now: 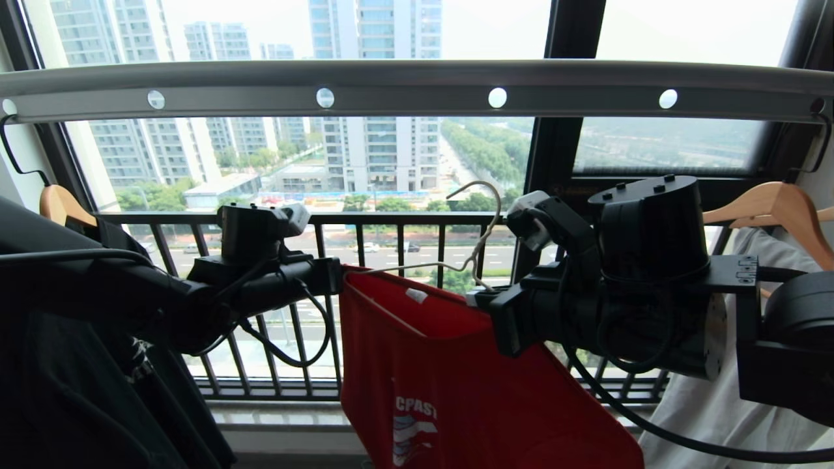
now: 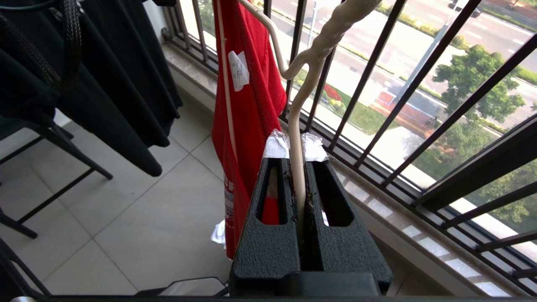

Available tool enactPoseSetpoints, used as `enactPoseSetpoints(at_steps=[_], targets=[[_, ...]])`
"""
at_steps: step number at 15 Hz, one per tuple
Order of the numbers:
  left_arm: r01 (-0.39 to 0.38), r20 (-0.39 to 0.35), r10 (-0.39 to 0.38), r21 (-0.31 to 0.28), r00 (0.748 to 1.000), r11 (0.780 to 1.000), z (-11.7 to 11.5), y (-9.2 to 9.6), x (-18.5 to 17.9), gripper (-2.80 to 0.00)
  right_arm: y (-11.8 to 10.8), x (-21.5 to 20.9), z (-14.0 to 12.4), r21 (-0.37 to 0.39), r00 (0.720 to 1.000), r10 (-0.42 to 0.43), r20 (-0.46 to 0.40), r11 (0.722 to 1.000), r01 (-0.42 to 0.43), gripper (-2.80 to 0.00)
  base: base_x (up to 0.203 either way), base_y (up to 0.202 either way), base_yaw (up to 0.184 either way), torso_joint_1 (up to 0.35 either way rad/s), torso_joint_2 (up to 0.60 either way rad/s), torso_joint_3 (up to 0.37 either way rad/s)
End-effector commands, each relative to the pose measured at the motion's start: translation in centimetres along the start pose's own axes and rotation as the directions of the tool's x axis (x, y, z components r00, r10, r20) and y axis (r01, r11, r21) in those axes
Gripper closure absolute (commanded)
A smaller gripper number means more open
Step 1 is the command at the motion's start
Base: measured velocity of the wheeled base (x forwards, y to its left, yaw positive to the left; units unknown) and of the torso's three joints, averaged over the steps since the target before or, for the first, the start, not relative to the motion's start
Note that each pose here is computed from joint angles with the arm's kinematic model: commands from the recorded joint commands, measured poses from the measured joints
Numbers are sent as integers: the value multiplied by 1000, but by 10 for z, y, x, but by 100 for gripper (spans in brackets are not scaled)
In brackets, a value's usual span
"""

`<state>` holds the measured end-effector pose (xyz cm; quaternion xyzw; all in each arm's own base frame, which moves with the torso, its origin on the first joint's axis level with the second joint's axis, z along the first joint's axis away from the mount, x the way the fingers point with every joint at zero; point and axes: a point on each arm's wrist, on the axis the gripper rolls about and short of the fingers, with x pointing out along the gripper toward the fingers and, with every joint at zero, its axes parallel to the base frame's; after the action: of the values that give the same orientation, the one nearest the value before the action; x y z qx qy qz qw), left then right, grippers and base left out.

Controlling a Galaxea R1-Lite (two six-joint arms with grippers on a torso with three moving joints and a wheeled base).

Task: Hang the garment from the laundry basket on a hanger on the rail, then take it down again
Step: Take the clothes off the clothes rack

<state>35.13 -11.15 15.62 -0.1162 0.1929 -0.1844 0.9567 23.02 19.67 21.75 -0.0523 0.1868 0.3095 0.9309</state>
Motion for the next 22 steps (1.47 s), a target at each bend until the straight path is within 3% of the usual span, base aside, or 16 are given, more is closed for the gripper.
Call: enactPoseSetpoints(at_steps=[1, 4, 7, 11, 15, 18, 22], targets=[[-32, 16, 33, -13, 999, 999, 4, 13, 3, 0, 0, -1, 0, 0, 1000, 0, 3, 1000, 0, 0, 0, 0, 0, 0, 0, 0], [-51, 1, 51, -27, 999, 998, 0, 25, 13, 0, 0, -1, 0, 0, 1000, 0, 1, 1000, 0, 0, 0, 0, 0, 0, 0, 0], [64, -44, -67, -50, 997, 997, -10, 24, 12, 0, 0, 2, -1, 2, 1000, -2, -5, 1000, 2, 0, 0, 0, 0, 0, 0, 0], [120, -72, -121, -26, 990, 992, -18, 0, 6, 0, 0, 8, -3, 4, 1000, 1, -7, 1000, -1, 0, 0, 0, 0, 0, 0, 0], [174, -97, -173, -5, 980, 985, -26, -24, -3, 0, 2, 37, -7, 18, 998, 2, 65, 1000, -3, 0, 0, 0, 0, 0, 0, 0], [205, -109, -201, 26, 974, 978, -30, -36, -10, 0, 4, 50, -6, 93, 991, 5, 137, 996, -18, 0, 0, 0, 0, 0, 0, 0], [258, -116, -251, 52, 961, 965, -33, -55, -26, 0, 5, 58, -3, 135, 975, -5, 220, 991, -25, 0, 0, 0, 0, 0, 0, 0]])
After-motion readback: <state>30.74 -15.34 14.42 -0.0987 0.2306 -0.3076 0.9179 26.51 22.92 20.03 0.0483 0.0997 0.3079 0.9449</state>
